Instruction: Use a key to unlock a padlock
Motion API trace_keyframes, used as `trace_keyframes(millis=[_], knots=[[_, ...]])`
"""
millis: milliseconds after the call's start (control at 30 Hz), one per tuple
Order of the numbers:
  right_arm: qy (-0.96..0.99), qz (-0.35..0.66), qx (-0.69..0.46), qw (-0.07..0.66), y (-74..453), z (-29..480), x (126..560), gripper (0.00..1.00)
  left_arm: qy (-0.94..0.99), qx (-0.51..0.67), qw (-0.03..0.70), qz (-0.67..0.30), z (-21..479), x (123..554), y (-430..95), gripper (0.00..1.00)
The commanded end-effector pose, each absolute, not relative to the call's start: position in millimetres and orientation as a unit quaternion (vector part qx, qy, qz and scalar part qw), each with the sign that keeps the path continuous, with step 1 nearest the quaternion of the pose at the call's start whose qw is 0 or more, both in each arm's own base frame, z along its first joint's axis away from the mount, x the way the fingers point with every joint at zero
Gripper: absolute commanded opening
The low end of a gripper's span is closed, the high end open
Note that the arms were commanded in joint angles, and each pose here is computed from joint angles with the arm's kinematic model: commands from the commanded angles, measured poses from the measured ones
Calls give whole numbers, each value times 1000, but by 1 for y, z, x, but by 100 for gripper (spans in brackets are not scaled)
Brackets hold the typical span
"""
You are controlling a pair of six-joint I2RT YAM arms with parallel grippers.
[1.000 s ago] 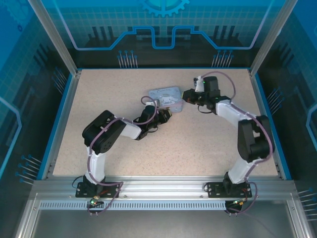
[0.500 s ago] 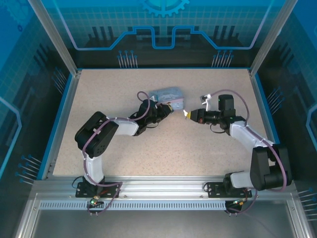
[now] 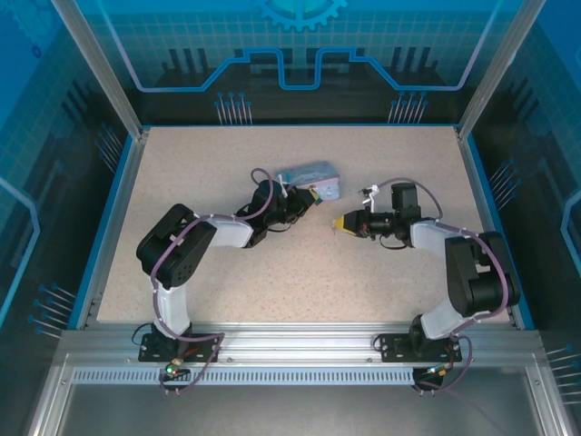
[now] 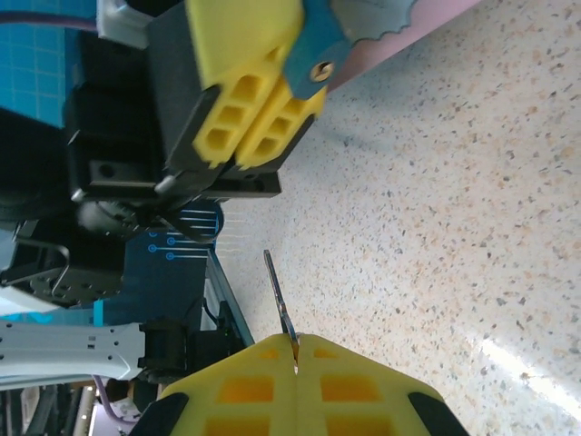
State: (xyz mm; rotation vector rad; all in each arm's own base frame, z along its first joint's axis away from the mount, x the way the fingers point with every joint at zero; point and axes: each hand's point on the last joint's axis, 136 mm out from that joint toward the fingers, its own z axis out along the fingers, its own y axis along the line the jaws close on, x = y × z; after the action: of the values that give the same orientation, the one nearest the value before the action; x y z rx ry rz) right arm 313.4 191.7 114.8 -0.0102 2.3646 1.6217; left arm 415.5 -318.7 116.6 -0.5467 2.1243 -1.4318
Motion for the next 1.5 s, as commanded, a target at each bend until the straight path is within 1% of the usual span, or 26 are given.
trace_keyframes(millis=[0,300,467,500,800,1133,1467], knots=[[802,581,-13,137,196,123,327,0,754,-190,268,-568,153,415,-322,0],[804,582,-16,118,202,118,344,0,756,-190,270,-566,151,413,-320,0],[810,578,-14,104,208,108,346,0,756,-189,272,-565,152,413,-320,0],[808,577,-21,115,210,116,353,0,756,-188,272,-566,152,413,-321,0],[810,574,-25,114,220,111,357,0,755,-190,271,-566,151,413,-321,0],[816,567,-16,111,217,104,357,0,754,-189,273,-566,152,414,-321,0],[819,562,-16,118,218,109,366,0,753,-189,274,-568,152,413,-320,0]])
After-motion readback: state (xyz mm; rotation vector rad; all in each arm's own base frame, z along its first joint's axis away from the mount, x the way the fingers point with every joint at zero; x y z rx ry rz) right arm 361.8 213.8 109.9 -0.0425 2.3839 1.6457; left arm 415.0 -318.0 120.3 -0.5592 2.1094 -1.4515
